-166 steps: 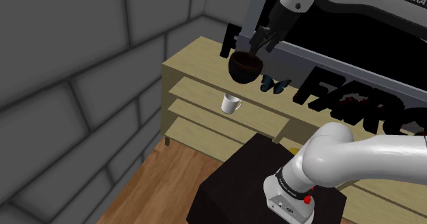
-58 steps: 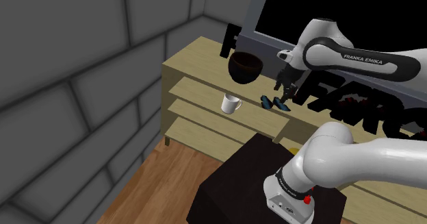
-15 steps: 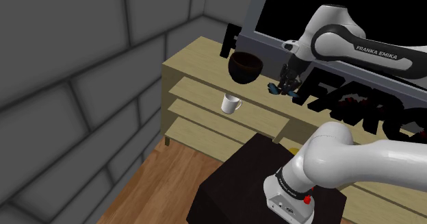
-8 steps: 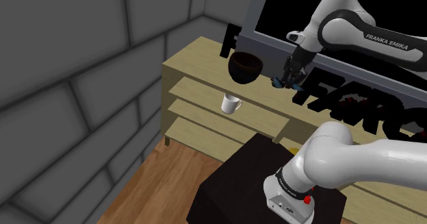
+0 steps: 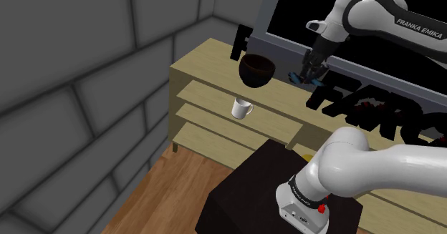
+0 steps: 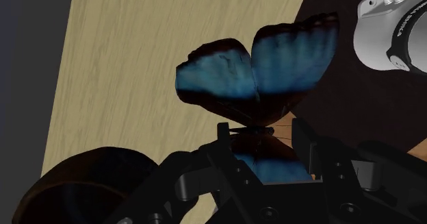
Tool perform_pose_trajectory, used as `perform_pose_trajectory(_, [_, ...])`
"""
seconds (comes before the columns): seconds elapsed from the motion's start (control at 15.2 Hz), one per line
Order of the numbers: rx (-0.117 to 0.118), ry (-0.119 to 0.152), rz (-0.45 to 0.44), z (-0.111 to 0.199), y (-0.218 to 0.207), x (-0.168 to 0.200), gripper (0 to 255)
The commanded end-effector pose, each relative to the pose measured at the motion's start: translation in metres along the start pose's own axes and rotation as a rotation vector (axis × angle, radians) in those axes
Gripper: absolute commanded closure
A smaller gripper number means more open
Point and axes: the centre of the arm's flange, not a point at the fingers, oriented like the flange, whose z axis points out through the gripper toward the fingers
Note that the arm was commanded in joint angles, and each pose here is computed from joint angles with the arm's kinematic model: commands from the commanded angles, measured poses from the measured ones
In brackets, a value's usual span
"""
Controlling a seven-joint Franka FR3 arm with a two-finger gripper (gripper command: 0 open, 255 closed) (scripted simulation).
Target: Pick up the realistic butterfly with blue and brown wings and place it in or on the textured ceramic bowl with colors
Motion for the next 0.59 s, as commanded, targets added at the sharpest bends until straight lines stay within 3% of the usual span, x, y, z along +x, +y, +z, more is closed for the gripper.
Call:
perform_pose_trajectory(0.0, [0.000,0.000,0.000,-0.010,0.001,0.000,255])
perform_pose_trajectory(0.2, [0.000,0.000,0.000,-0.024,0.001,0.000,255])
perform_pose_trajectory(0.53, [0.000,0.000,0.000,-0.026,0.052,0.041,255])
